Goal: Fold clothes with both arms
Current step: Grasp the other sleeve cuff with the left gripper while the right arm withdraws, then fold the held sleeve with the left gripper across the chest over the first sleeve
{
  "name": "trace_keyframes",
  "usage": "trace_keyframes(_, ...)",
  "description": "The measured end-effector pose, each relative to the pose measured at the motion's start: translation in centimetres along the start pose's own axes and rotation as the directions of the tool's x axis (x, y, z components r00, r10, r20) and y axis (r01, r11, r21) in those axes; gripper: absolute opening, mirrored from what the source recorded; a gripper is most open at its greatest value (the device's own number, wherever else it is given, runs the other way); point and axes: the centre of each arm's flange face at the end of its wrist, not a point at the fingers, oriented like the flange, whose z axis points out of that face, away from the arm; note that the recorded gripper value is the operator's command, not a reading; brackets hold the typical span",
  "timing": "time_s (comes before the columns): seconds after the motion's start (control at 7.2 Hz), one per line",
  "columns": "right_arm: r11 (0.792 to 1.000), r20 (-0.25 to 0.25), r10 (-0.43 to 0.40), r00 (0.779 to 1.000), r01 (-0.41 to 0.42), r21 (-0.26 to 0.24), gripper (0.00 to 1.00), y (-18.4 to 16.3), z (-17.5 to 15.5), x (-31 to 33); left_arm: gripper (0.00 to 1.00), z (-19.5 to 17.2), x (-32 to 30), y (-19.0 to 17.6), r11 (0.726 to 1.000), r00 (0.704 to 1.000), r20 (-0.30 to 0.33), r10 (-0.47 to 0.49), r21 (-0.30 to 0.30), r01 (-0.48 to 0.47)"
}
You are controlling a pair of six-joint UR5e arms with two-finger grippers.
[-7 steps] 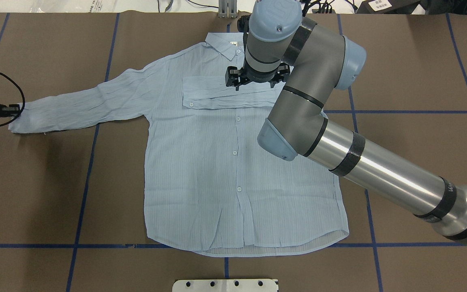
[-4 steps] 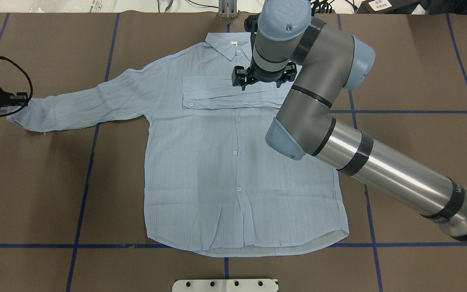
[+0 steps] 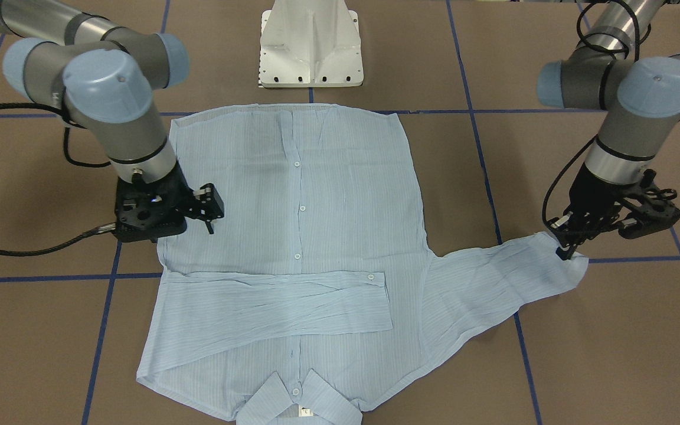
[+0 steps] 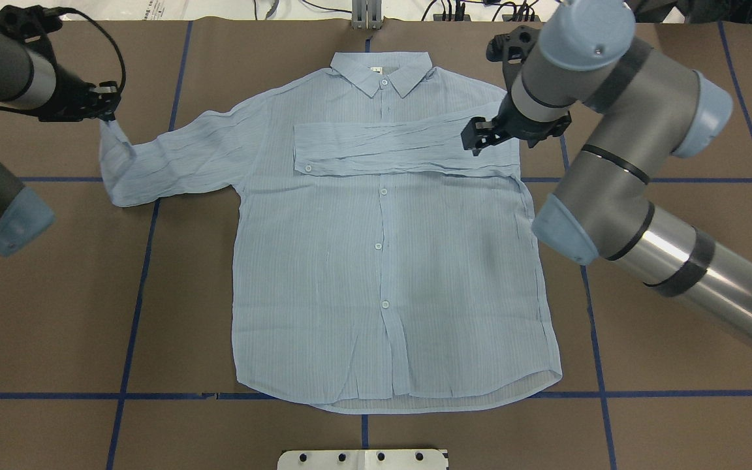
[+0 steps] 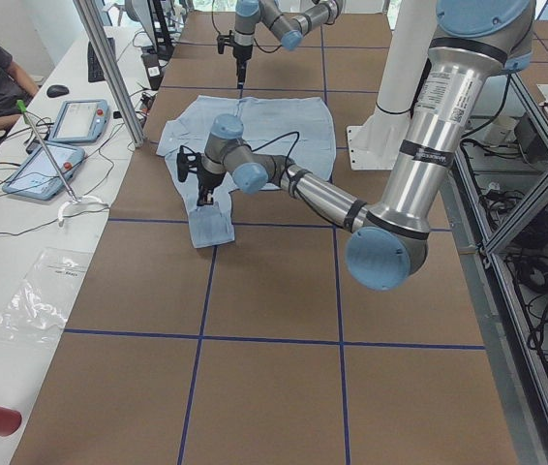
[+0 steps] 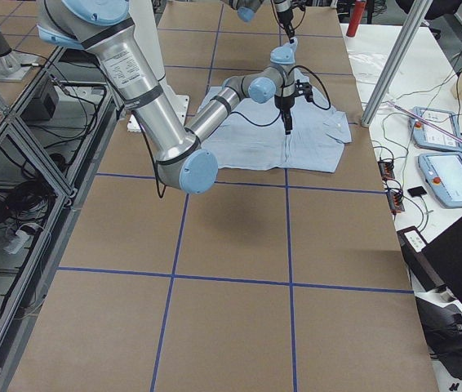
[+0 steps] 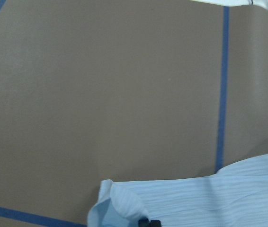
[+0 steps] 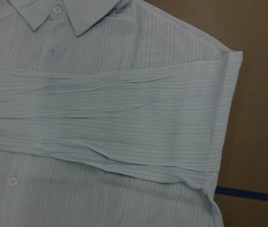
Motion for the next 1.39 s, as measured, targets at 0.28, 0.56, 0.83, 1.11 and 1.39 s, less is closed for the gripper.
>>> trace_keyframes(0.28,0.997,-0.007,-0.055,0.998,0.055,-0.046,1.0,2.3,-0.4,8.8,0.0,-1.7,10.3,3.2,0.989,0.988,-0.066,-0.137,-0.07,0.132)
trace_keyframes(0.56,0.989,-0.03,-0.119,0.992,0.116,-0.088,1.0,4.1,-0.5,17.0,0.0,-4.3,19.7,6.8,0.962,0.959,-0.136,-0.249,-0.146,0.229)
trace_keyframes(0.83,0.984,-0.028,-0.133,0.991,0.128,-0.126,1.0,5.8,-1.0,24.0,0.0,-6.7,30.3,8.1,0.929,0.921,-0.18,-0.344,-0.206,0.307)
trace_keyframes(1.11,0.984,-0.027,-0.116,0.993,0.111,-0.139,1.0,6.5,-1.2,26.8,0.0,-7.7,37.4,8.3,0.904,0.892,-0.206,-0.402,-0.241,0.352)
trace_keyframes(1.39,0.984,-0.027,-0.11,0.994,0.105,-0.144,1.0,6.7,-1.1,27.3,0.0,-7.6,39.6,8.7,0.895,0.878,-0.229,-0.421,-0.259,0.362)
